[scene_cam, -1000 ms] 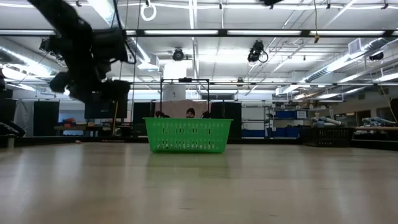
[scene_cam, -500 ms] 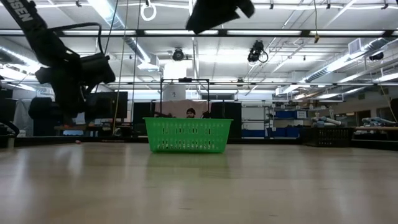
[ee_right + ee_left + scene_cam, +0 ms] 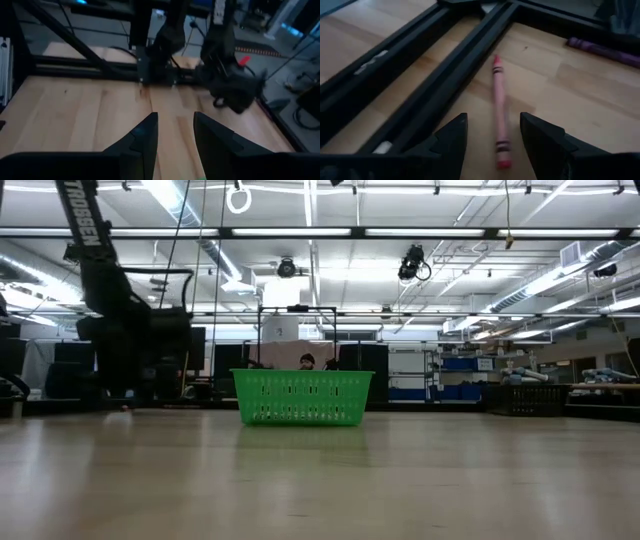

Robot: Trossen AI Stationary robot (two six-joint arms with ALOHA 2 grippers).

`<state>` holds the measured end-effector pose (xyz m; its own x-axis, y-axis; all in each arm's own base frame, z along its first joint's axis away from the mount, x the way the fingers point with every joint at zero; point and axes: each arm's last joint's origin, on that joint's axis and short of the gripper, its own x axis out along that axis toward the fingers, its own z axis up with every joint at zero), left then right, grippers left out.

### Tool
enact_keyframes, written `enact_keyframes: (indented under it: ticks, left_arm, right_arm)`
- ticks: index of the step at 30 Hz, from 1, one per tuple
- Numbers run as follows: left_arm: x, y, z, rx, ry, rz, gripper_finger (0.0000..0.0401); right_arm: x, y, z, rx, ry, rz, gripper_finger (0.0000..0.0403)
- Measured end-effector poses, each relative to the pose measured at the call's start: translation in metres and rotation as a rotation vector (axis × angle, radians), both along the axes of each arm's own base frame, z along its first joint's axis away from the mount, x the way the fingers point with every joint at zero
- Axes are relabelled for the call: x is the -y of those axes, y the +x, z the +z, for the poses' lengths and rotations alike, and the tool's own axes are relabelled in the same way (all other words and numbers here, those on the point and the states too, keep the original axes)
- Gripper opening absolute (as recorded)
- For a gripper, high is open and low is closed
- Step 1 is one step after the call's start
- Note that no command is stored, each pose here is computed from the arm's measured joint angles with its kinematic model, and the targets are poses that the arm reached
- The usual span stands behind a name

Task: Sort crayons
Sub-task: Put the pink crayon into the red basket

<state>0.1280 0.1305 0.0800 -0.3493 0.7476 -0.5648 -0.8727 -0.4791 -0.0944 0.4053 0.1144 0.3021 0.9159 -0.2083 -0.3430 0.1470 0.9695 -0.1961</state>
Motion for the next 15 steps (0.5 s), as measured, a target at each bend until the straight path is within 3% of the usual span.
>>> enact_keyframes:
  ticks: [7,15]
  left_arm:
    - [-0.016,0.004,0.002,0.000,-0.037,0.075,0.0177]
    - [-0.017,0.005,0.002,0.022,-0.063,0.069,0.0085]
  right_arm:
    - [0.011,0.006,0.007,0.062,-0.029,0.013,0.0130]
    - [0.016,0.007,0.007,0.065,-0.030,0.004,0.0130]
